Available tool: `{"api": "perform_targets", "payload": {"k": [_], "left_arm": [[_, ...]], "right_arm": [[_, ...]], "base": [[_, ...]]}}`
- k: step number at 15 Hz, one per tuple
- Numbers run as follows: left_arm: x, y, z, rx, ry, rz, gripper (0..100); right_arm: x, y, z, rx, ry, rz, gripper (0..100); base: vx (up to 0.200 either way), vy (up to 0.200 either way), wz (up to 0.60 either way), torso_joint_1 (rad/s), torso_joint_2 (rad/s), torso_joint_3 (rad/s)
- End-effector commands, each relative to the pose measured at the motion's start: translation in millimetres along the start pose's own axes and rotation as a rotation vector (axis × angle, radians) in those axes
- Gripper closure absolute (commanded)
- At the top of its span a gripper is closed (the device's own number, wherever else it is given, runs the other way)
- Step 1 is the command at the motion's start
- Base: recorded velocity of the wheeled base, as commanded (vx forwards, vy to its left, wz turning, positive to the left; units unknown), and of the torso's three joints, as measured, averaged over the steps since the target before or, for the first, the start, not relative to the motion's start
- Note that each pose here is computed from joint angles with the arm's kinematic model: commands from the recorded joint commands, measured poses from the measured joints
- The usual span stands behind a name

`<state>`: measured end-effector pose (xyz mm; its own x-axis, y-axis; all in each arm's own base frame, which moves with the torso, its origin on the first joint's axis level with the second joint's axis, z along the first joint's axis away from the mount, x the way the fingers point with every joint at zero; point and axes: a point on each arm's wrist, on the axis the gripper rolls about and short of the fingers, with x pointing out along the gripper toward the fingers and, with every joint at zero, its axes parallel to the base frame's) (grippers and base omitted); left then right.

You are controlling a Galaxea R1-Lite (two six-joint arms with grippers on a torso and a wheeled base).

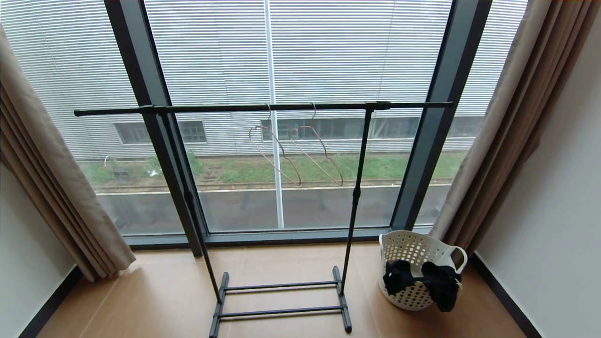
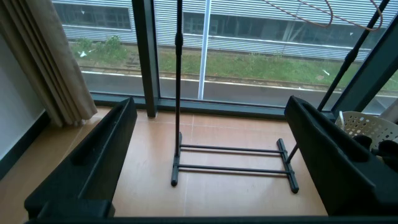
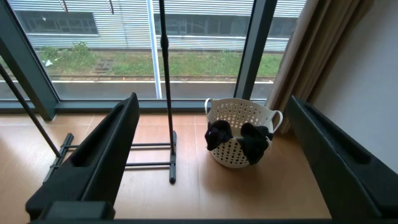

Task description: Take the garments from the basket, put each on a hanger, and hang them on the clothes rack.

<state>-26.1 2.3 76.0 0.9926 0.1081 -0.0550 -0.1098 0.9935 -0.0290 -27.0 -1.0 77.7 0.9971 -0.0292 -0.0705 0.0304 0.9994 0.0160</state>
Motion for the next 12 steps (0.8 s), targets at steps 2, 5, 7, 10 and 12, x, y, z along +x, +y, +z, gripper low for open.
{"api": "perform_targets", "payload": {"k": [2,5,7,10,12], "left_arm": [[0.1,0.0,0.0,0.000,0.001,0.001,0],[0.1,0.0,0.0,0.000,0.001,0.001,0],[0.1,0.0,0.0,0.000,0.001,0.001,0],[0.1,0.0,0.0,0.000,0.001,0.001,0],[0.1,-0.2,0.0,0.000,0.002,-0.007,0]], "right_arm": [[0.1,0.0,0.0,0.001,0.001,0.000,0],[0.0,0.0,0.4,0.003,0.000,0.002,0],[0.0,0.0,0.4,0.011,0.000,0.003,0],[-0.2,0.2,0.7,0.008,0.000,0.009,0],[-0.1,0.2,0.4,0.009,-0.001,0.008,0]], "base": [[0.000,0.000,0.00,0.000,0.00,0.000],[0.000,0.000,0.00,0.000,0.00,0.000],[0.000,0.000,0.00,0.000,0.00,0.000],[0.000,0.000,0.00,0.000,0.00,0.000],[0.000,0.000,0.00,0.000,0.00,0.000]]}}
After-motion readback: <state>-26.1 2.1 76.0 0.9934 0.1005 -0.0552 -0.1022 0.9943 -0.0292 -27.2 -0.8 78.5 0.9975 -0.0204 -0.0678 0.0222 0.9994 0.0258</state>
